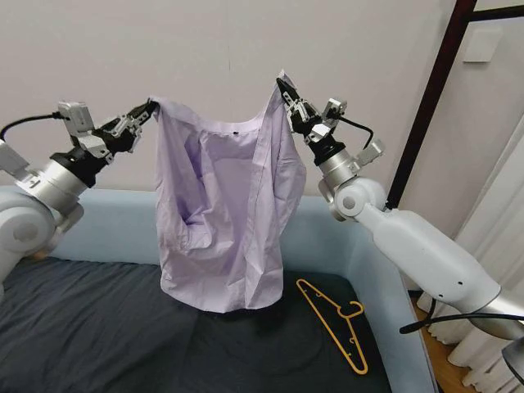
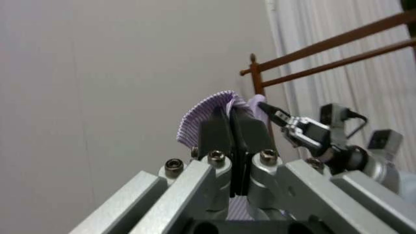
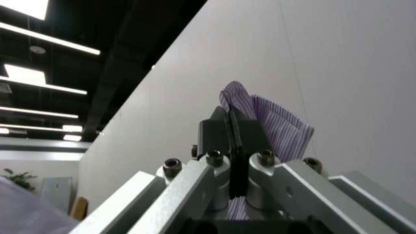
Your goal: Pick up the clothes from the sofa and hang them on the clothes hanger.
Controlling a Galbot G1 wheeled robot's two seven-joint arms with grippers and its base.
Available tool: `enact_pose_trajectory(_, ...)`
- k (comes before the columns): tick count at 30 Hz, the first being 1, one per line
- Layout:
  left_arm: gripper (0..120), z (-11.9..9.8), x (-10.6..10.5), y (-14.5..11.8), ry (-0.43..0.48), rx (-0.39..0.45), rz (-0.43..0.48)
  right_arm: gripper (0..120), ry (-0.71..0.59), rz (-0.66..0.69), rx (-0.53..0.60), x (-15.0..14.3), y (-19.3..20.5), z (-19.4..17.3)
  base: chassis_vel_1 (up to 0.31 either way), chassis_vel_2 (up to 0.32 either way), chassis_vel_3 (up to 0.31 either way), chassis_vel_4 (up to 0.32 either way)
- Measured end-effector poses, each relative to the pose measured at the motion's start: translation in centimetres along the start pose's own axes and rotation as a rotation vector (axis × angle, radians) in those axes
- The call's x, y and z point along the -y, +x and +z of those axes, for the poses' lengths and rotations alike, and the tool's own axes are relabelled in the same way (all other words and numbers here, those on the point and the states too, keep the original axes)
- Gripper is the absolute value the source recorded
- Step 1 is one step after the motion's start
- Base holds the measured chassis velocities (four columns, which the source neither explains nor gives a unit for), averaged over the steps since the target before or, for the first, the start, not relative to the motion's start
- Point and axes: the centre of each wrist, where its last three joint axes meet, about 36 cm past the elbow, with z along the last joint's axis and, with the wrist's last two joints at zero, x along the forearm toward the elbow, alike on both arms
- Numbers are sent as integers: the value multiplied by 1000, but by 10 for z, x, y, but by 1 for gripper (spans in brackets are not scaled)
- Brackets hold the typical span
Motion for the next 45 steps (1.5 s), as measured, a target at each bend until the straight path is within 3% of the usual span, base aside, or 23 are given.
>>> enact_pose_trajectory(3,0,-1,-2,4,-98,3,97,0,12,5,7,4,-1,-10,0,0,0,0)
enact_pose_trajectory(6,0,8,6,8,-126,-12,118,0,9,1,14,2,-3,-14,0,0,0,0)
enact_pose_trajectory(9,0,30,28,13,-131,-31,83,0,6,-10,9,-1,-4,-14,0,0,0,0)
enact_pose_trajectory(10,0,40,41,13,-118,-40,17,0,6,-14,5,-2,-5,-14,0,0,0,0)
enact_pose_trajectory(12,0,40,42,13,-115,-41,10,0,6,-15,4,-2,-5,-14,0,0,0,0)
enact_pose_trajectory(13,0,52,66,11,-55,-67,-135,0,8,-20,0,-2,-6,-13,0,0,0,0)
enact_pose_trajectory(14,0,55,77,10,-22,-79,-193,0,10,-21,-1,-1,-7,-12,0,0,0,0)
enact_pose_trajectory(15,0,55,77,10,-22,-79,-193,0,10,-21,-1,-1,-7,-12,0,0,0,0)
enact_pose_trajectory(19,0,54,117,2,152,-167,-490,0,15,-25,-2,-2,-13,-7,0,0,0,0)
enact_pose_trajectory(20,0,54,117,2,152,-167,-490,0,15,-25,-2,-2,-13,-7,0,0,0,0)
enact_pose_trajectory(25,0,26,150,-6,387,-352,-721,0,3,-12,3,-5,-6,8,0,0,0,0)
enact_pose_trajectory(31,0,12,170,-8,506,-373,-806,0,1,-11,0,-4,2,14,0,0,0,0)
enact_pose_trajectory(37,0,8,175,-10,627,-308,-822,0,13,-3,-2,5,8,7,0,0,0,0)
enact_pose_trajectory(41,0,13,169,-10,755,-231,-890,0,-16,-14,8,8,10,4,0,0,0,0)
enact_pose_trajectory(45,0,15,166,-9,832,-119,-887,0,-26,-13,7,10,14,3,0,0,0,0)
